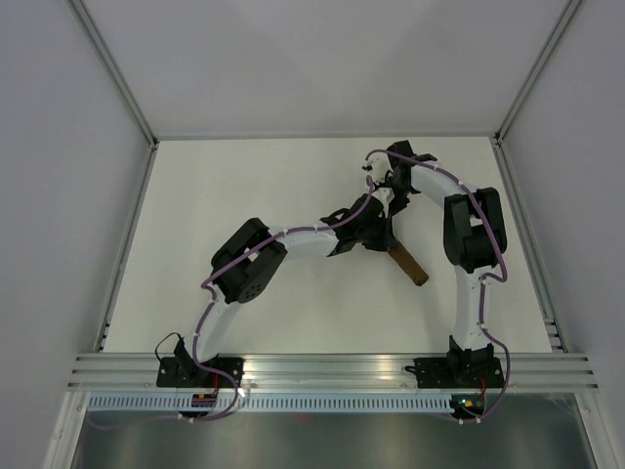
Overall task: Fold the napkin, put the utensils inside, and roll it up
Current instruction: Roll the napkin with the utensil
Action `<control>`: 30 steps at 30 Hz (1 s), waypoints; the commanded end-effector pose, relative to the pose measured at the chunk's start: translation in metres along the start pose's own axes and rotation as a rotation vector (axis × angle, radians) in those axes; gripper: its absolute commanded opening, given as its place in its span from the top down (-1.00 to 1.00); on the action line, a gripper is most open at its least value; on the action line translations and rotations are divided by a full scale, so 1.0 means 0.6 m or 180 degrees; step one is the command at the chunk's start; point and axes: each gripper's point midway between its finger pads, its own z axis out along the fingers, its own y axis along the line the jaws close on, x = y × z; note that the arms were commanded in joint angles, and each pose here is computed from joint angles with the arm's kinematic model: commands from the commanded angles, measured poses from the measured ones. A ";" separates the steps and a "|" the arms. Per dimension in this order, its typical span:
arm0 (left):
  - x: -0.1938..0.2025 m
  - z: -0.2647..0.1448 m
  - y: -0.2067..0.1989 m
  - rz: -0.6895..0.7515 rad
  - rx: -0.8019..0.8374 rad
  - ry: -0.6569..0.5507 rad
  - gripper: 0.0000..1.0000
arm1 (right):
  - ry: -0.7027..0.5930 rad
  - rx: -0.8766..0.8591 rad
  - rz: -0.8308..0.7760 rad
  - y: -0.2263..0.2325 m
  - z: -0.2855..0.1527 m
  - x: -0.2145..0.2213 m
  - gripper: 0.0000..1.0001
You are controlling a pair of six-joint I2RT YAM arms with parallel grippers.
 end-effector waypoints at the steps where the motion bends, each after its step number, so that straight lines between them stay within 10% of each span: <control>1: 0.180 -0.006 0.088 -0.0319 -0.0426 0.1009 0.57 | 0.0044 0.0101 0.0191 0.004 0.024 0.019 0.30; 30: 0.112 -0.057 0.081 -0.0233 -0.0355 0.0894 0.35 | 0.0007 -0.0075 0.0452 0.010 -0.014 0.072 0.28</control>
